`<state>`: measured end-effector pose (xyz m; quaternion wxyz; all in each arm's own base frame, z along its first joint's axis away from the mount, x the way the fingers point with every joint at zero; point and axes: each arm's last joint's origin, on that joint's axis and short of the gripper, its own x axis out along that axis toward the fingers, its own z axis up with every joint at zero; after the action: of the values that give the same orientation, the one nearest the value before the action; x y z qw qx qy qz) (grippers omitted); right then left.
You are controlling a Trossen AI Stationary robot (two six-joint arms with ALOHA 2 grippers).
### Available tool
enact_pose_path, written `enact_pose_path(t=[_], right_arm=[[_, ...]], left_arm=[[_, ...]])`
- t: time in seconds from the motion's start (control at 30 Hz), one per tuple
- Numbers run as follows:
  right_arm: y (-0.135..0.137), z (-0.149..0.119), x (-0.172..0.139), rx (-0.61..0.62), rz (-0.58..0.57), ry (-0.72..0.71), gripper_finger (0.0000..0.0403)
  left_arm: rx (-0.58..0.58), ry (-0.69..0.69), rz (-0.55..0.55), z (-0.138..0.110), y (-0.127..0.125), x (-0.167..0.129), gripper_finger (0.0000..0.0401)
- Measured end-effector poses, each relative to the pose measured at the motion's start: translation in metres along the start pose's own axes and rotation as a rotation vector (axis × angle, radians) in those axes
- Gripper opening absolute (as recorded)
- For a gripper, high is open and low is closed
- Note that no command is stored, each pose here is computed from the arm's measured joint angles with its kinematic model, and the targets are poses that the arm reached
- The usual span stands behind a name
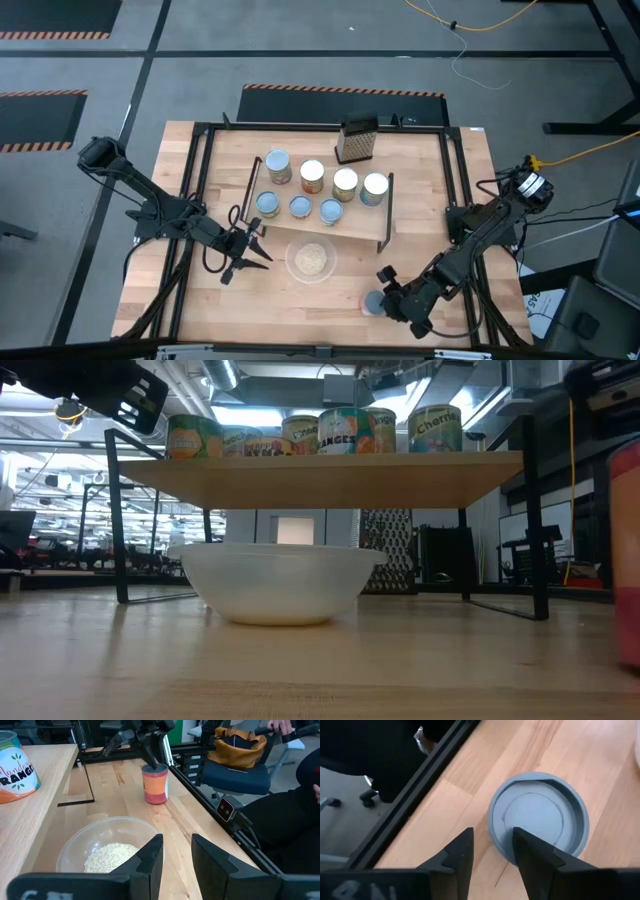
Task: Pick and place cans onto a shelf
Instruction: Put the canned fruits on the shelf
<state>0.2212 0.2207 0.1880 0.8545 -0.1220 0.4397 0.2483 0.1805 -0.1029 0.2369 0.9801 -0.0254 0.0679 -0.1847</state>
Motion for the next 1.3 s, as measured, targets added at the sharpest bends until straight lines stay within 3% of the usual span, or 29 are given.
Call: enact_pose_path(t=[0.23,0.57,0.87,1.1,1.3], right_arm=[[-0.001,-0.003,0.003,0.004,-0.012,-0.024,0.0116],[-0.001,-0.002,0.003,0.006,-0.006,-0.035,0.0016],[0.000,0.001,0.003,0.011,0.007,-0.062,0.0010],[0.004,0.033,-0.014,0.021,0.022,-0.141,0.0007],[0.007,0.071,-0.046,0.024,0.022,-0.152,0.0007]], left_arm=[[0.000,0.000,0.000,0.000,0.000,0.000,0.0094],[0.000,0.000,0.000,0.000,0.000,0.000,0.0094],[0.000,0.000,0.000,0.000,0.000,0.000,0.0094],[0.000,0.000,0.000,0.000,0.000,0.000,0.0094],[0.000,0.000,0.000,0.000,0.000,0.000,0.0094]])
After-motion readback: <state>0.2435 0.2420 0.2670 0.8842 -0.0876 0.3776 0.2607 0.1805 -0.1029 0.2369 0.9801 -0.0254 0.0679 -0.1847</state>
